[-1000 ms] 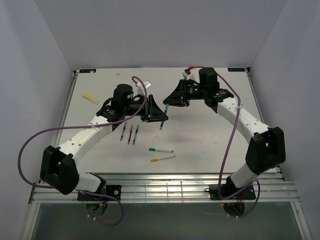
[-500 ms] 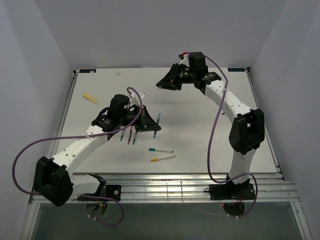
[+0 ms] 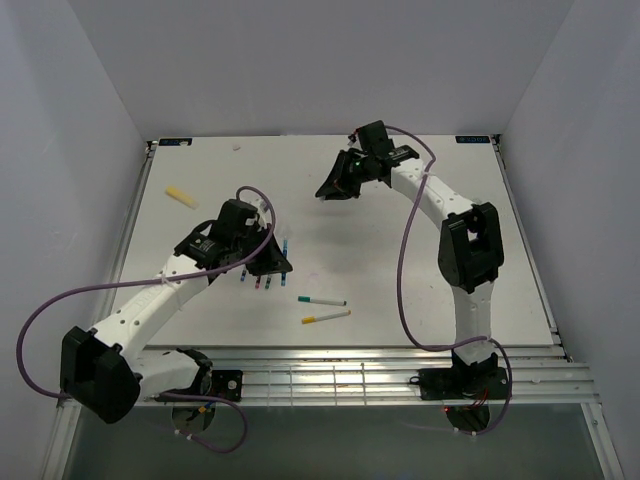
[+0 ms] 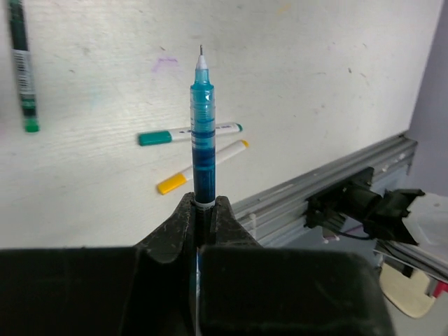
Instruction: Open the pen caps
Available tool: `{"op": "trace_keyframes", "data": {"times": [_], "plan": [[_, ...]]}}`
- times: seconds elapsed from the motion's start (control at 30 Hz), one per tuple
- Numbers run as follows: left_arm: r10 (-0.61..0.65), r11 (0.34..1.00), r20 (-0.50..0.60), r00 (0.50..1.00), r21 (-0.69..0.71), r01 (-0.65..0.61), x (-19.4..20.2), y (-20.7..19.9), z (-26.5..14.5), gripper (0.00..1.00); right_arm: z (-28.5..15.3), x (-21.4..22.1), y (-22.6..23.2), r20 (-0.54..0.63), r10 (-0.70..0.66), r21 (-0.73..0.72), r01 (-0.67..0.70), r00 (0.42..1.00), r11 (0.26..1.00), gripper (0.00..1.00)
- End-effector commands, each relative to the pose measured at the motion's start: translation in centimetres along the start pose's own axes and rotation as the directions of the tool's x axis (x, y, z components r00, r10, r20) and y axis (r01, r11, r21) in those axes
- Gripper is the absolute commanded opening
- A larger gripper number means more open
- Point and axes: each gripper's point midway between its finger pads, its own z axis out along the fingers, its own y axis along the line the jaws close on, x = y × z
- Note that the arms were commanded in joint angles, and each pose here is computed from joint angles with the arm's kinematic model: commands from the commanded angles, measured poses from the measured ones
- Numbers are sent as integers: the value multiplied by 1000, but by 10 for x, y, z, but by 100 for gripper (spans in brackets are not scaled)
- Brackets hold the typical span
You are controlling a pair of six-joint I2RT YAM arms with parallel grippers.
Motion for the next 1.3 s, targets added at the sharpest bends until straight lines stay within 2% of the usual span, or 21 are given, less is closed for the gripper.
{"op": "trace_keyframes", "data": {"times": [0.0,0.1,0.23,0.53,0.73,0.87,0.93,1.1,1.27], "plan": [[60,990,70,996,-129,-51,-24,15,-2,0,21,42,-20,-109,-36,78,44,993,996,8],[95,983,36,995,-162,-88,-25,24,12,0,37,67,-30,-162,-18,87,32,987,996,8],[92,972,-56,994,-211,-101,-12,48,44,0,49,79,-35,-184,0,60,11,983,998,8],[167,920,-61,984,-349,-178,-26,83,72,0,38,72,-48,-169,37,65,-26,985,998,8],[213,892,-145,966,-374,-253,-26,96,90,0,29,70,-57,-165,41,64,-30,986,998,8],[215,858,-156,964,-441,-263,-30,111,93,1,28,69,-59,-164,40,61,-31,986,998,8],[214,854,-163,963,-448,-265,-29,113,95,2,29,70,-61,-167,41,60,-32,985,998,8],[211,853,-172,962,-448,-267,-27,115,96,15,32,70,-58,-164,48,31,-44,985,999,8],[189,849,-183,965,-462,-254,-20,121,97,22,34,71,-57,-167,51,20,-49,985,999,8]]}}
